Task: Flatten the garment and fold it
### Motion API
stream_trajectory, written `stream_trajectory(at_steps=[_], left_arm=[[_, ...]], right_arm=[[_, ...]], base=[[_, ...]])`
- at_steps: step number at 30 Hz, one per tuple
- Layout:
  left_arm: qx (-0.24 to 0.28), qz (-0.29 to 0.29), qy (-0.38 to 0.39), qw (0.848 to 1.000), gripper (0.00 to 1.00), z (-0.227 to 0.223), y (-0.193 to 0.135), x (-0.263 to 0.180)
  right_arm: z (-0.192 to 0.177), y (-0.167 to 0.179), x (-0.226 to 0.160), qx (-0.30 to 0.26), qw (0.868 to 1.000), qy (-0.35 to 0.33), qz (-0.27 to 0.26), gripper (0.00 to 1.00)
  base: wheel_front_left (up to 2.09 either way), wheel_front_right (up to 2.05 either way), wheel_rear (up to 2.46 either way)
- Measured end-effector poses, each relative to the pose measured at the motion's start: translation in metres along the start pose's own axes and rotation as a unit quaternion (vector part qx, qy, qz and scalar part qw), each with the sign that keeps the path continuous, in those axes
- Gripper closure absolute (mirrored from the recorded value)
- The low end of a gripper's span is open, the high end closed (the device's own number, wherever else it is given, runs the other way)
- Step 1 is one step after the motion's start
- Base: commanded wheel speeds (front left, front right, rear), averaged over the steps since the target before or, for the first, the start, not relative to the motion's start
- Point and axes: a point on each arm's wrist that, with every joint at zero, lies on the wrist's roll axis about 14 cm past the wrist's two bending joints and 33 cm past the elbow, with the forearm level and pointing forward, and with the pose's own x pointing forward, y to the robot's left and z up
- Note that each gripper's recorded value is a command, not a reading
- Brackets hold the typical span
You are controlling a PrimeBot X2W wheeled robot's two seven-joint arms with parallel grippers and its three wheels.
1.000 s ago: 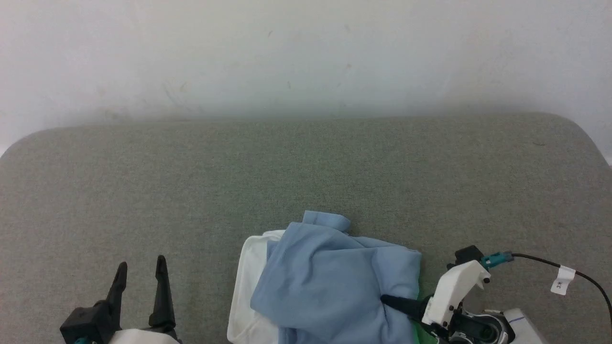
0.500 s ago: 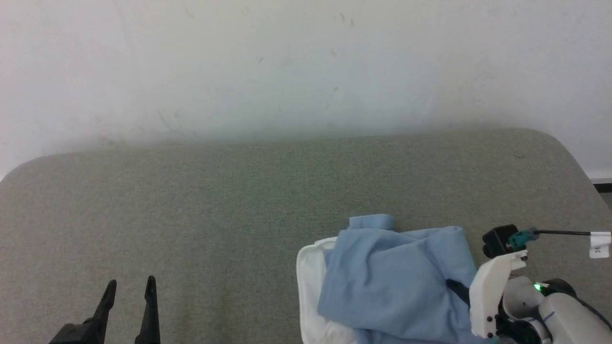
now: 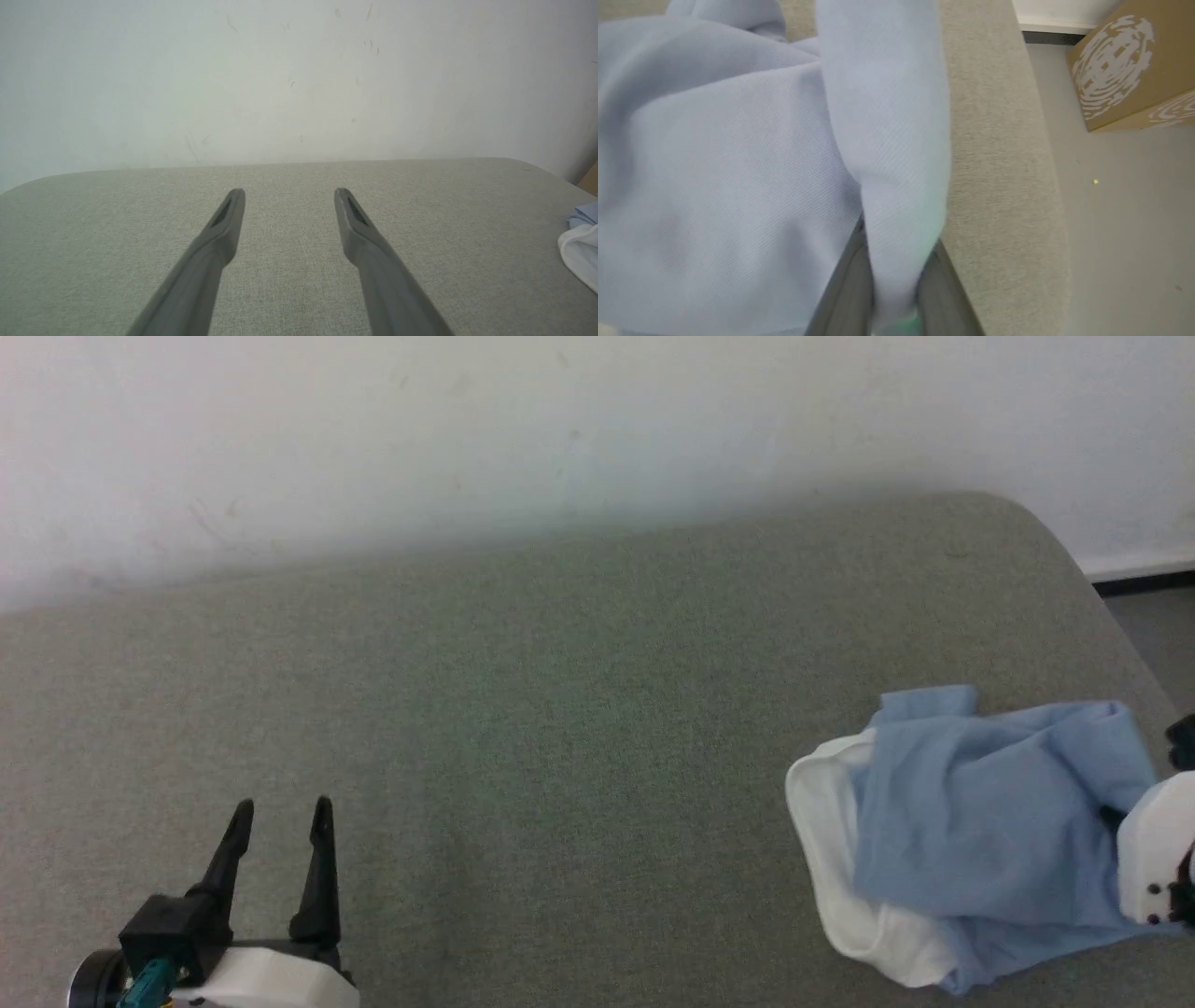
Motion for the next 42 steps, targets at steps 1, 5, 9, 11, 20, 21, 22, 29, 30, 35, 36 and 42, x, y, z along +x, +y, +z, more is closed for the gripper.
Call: stream_trajectory(at_steps=[1,5,9,11,20,21,22,29,30,35,36,42], left_arm=[[0.001,-0.009,0.000,1.000,0.00,-0.001,-0.005,0.007],[-0.001,-0.036,0.004,0.999,0.00,-0.008,-0.019,0.034],[-0.002,-0.050,0.016,0.999,0.00,-0.020,-0.028,0.051],[-0.005,-0.056,0.025,0.998,0.00,-0.028,-0.031,0.054],[-0.017,-0.042,0.020,0.999,0.00,-0.024,-0.030,0.049],[-0.018,-0.036,0.021,0.999,0.00,-0.024,-0.026,0.046],[-0.020,-0.029,0.023,0.999,0.00,-0.024,-0.023,0.041],[-0.015,0.011,0.001,1.000,0.00,-0.006,0.004,0.016],[-0.015,0.015,-0.006,1.000,0.00,-0.001,0.008,0.014],[-0.004,0.034,-0.029,0.999,0.00,0.014,0.028,-0.002],[0.000,0.037,-0.033,0.999,0.00,0.017,0.032,-0.005],[0.016,0.056,-0.042,0.997,0.00,0.024,0.059,-0.023]], right_arm=[[0.001,-0.011,0.001,0.003,1.000,-0.002,-0.015,1.00],[0.006,-0.050,0.008,0.013,0.997,-0.010,-0.069,1.00],[0.005,-0.077,0.013,0.029,0.993,-0.024,-0.111,0.60],[0.002,-0.086,0.014,0.035,0.991,-0.034,-0.127,0.00],[0.022,-0.103,-0.010,0.014,0.972,-0.165,-0.168,0.00],[0.025,-0.098,-0.012,0.012,0.969,-0.183,-0.164,0.00],[0.028,-0.091,-0.015,0.010,0.967,-0.199,-0.157,0.00],[0.046,-0.023,-0.036,-0.004,0.953,-0.290,-0.085,0.00],[0.049,-0.010,-0.039,-0.005,0.951,-0.301,-0.071,0.00],[0.064,0.057,-0.056,0.004,0.936,-0.352,0.002,0.00],[0.067,0.069,-0.059,0.005,0.934,-0.358,0.015,0.00],[0.091,0.127,-0.078,0.026,0.911,-0.403,0.084,0.00]], base=[[0.00,0.00,0.00],[0.00,0.00,0.00],[0.00,0.00,0.00],[0.00,0.00,0.00],[0.00,0.00,0.00],[0.00,0.00,0.00],[0.00,0.00,0.00],[0.00,0.00,0.00],[0.00,0.00,0.00],[0.00,0.00,0.00],[0.00,0.00,0.00],[0.00,0.00,0.00]])
